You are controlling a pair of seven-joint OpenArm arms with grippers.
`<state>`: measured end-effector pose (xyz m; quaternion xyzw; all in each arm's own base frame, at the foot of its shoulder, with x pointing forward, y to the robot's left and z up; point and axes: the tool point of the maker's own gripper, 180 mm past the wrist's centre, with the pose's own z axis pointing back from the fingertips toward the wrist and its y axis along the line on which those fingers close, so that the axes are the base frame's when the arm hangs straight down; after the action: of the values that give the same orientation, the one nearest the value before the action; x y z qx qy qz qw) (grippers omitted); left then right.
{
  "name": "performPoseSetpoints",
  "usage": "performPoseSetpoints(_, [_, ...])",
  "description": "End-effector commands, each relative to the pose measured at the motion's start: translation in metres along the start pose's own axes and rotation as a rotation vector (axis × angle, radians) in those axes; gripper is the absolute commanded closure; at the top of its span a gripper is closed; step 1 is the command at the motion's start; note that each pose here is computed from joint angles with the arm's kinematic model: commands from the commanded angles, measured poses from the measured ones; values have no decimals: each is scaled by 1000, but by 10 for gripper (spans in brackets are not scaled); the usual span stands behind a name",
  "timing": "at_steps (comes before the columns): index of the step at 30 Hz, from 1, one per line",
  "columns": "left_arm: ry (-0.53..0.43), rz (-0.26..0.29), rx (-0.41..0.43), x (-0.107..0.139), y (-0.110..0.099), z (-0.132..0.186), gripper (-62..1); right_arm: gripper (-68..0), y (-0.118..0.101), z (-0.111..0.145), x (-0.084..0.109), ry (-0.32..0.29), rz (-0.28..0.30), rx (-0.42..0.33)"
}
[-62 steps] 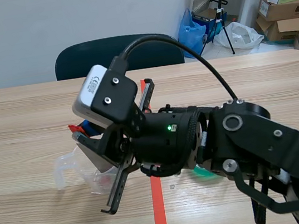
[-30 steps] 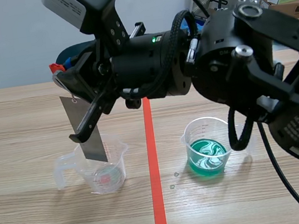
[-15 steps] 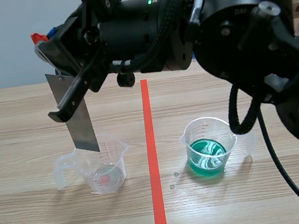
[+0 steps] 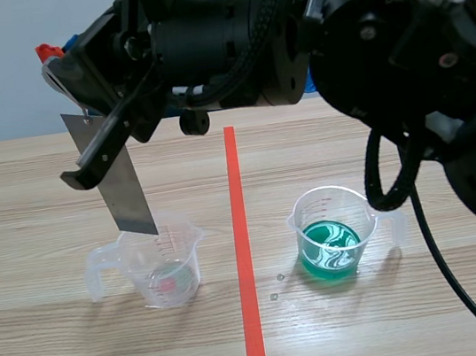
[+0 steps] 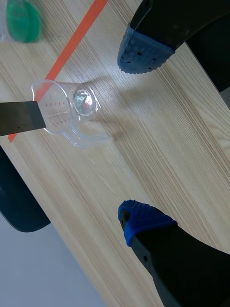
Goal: Do the redox reaction experiment
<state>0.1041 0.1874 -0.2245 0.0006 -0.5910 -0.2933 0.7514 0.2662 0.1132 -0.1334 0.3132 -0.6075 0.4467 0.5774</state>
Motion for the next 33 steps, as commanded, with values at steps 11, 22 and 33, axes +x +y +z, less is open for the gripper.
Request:
performPoseSetpoints(11, [-20, 0, 4, 5, 1, -1, -563, -7, -6, 0, 15, -43, 15, -15])
performPoseSetpoints(22, [-20, 0, 4, 5, 1, -1, -563, -7, -6, 1, 16, -52, 11, -14])
performPoseSetpoints(33, [-20, 0, 4, 5, 1, -1, -563, -7, -4, 1, 18, -61, -7, -6])
